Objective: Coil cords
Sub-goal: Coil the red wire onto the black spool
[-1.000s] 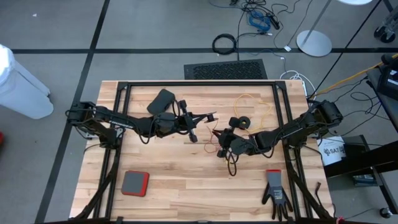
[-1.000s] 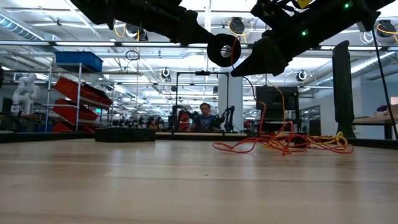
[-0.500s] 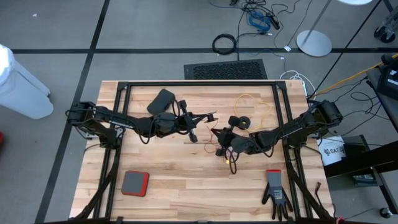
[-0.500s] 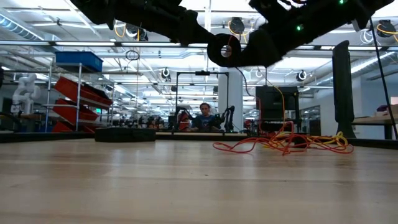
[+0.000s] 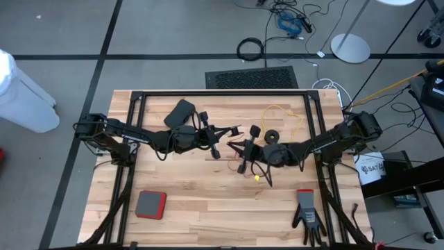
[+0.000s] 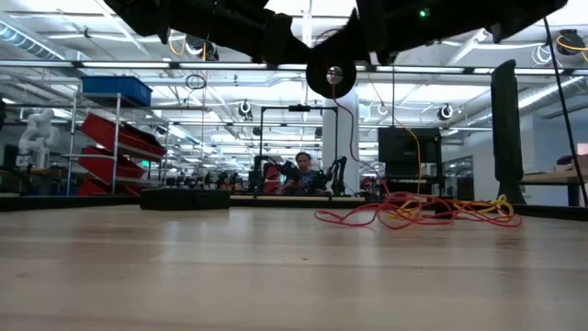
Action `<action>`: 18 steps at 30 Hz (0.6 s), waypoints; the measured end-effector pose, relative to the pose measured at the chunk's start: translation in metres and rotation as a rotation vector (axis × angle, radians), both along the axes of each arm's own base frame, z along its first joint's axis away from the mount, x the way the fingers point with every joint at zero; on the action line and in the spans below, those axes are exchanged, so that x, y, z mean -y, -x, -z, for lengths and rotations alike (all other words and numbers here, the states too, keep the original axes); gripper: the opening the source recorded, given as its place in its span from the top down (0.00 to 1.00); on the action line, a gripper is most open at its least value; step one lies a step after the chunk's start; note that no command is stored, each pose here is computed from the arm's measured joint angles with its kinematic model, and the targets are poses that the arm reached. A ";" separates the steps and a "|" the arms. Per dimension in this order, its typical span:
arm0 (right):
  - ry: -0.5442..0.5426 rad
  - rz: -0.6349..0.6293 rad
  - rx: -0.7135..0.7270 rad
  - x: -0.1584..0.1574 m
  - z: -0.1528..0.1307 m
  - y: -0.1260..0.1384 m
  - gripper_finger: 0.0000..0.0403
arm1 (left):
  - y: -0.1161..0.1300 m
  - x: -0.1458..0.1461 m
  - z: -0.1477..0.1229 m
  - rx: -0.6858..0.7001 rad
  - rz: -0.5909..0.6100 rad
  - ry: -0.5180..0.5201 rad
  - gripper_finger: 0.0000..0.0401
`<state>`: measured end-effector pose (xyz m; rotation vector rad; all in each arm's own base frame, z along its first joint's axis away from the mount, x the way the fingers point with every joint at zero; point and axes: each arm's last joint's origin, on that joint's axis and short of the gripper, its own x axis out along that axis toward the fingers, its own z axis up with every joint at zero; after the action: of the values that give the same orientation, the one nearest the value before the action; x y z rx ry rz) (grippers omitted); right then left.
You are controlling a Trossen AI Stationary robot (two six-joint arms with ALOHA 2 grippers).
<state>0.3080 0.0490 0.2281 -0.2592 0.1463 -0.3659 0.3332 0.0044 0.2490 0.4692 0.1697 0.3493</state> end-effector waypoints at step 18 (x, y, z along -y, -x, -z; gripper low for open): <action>-0.079 0.162 0.030 0.010 0.017 -0.019 1.00 | 0.000 0.000 -0.004 0.042 0.001 0.008 1.00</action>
<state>0.3270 0.0390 0.2109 -0.1641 0.1528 -0.5237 0.3334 0.0044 0.2527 0.4541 0.1302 0.3566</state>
